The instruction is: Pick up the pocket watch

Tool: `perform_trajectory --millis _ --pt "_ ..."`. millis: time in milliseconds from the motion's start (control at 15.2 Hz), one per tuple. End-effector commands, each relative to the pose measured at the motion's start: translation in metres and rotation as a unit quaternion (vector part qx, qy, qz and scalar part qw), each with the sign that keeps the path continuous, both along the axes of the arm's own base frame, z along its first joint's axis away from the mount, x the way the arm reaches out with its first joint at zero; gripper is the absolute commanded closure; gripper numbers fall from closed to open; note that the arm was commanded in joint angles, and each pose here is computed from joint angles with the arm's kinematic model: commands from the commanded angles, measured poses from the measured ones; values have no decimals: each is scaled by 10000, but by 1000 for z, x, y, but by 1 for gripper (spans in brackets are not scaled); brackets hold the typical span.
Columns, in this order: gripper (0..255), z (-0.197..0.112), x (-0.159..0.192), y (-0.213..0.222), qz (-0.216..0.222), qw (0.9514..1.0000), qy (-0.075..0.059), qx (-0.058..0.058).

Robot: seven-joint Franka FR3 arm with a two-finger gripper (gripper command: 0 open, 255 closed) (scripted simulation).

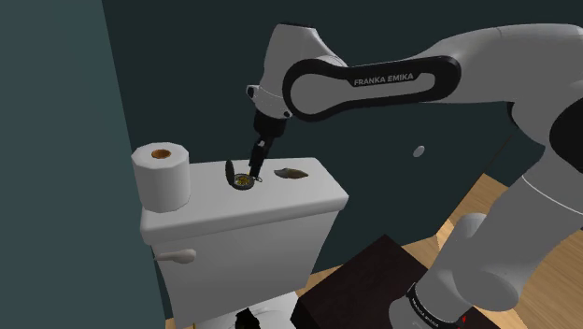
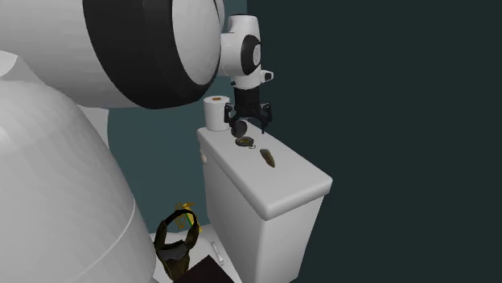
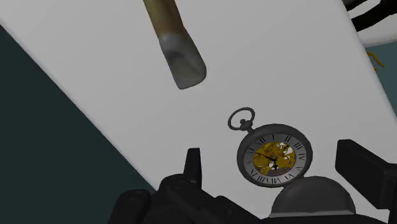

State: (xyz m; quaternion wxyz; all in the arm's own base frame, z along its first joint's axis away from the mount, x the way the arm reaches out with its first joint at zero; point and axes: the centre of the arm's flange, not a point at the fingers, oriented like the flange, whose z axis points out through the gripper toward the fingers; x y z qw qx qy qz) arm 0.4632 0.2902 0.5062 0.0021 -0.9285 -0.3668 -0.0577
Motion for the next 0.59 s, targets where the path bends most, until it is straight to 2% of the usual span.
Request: perform_trajectory --millis 0,528 --pt "0 -8 1 23 207 9998 25 0" --pt "0 -48 1 23 207 9998 25 0"
